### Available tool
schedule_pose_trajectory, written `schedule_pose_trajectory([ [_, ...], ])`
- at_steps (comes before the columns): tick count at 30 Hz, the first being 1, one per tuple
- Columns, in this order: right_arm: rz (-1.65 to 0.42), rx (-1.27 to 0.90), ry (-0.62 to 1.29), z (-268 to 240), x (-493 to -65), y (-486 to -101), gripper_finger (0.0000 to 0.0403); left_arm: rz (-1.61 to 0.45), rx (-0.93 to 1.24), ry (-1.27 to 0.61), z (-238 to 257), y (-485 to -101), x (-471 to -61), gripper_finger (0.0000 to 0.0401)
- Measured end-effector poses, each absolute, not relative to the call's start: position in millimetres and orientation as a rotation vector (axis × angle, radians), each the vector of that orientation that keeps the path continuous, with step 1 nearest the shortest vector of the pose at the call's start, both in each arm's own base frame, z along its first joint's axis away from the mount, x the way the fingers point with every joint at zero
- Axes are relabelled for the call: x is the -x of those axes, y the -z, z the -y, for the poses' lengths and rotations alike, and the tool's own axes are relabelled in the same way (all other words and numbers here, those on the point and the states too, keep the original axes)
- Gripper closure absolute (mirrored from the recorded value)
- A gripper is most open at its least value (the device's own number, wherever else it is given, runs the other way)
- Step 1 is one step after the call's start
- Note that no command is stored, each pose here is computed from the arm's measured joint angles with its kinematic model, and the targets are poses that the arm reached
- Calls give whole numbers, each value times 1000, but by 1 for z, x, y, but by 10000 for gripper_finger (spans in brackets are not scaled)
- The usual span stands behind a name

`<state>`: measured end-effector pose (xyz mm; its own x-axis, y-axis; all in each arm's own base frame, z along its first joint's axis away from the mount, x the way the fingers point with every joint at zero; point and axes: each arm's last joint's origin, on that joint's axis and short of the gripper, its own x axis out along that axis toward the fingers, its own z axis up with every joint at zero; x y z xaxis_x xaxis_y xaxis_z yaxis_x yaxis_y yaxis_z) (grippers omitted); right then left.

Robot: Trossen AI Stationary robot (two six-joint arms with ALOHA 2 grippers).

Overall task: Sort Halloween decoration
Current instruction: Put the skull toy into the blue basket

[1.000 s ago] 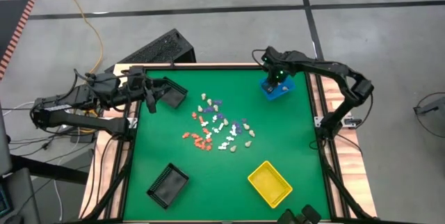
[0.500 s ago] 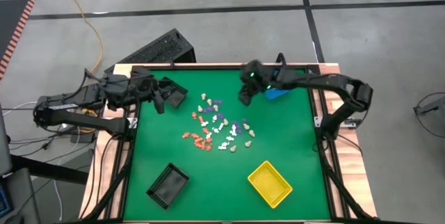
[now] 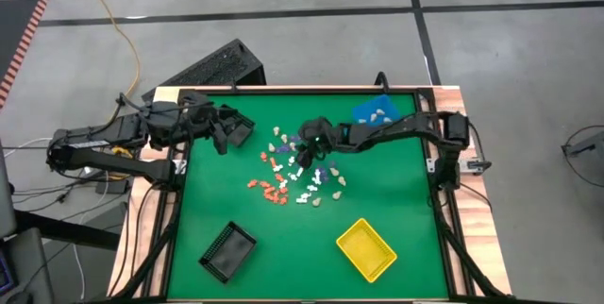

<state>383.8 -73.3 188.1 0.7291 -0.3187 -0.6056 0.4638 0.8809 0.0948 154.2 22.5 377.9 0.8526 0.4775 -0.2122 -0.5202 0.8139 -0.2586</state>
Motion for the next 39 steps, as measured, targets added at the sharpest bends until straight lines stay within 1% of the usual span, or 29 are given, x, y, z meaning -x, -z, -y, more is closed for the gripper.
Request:
schedule_pose_trajectory([
  [3, -598, -224, 476, 71, -391, -177, 201, -140, 315, -535, -23, -378, -154, 229],
  [7, -537, -248, 480, 73, -398, -171, 201, -141, 315, -533, -23, -378, -154, 229],
  [14, -543, -286, 488, 73, -404, -152, 201, -144, 314, -532, -22, -378, -154, 229],
  [20, -545, -265, 546, 78, -403, -151, 201, -145, 311, -530, -22, -378, -154, 230],
  [24, -537, -291, 545, 82, -402, -152, 201, -146, 311, -530, -22, -378, -154, 230],
  [30, -545, -285, 520, 74, -404, -151, 201, -147, 311, -525, -22, -378, -154, 230],
  [39, -543, -276, 545, 76, -403, -151, 201, -151, 315, -500, -22, -378, -155, 230],
])
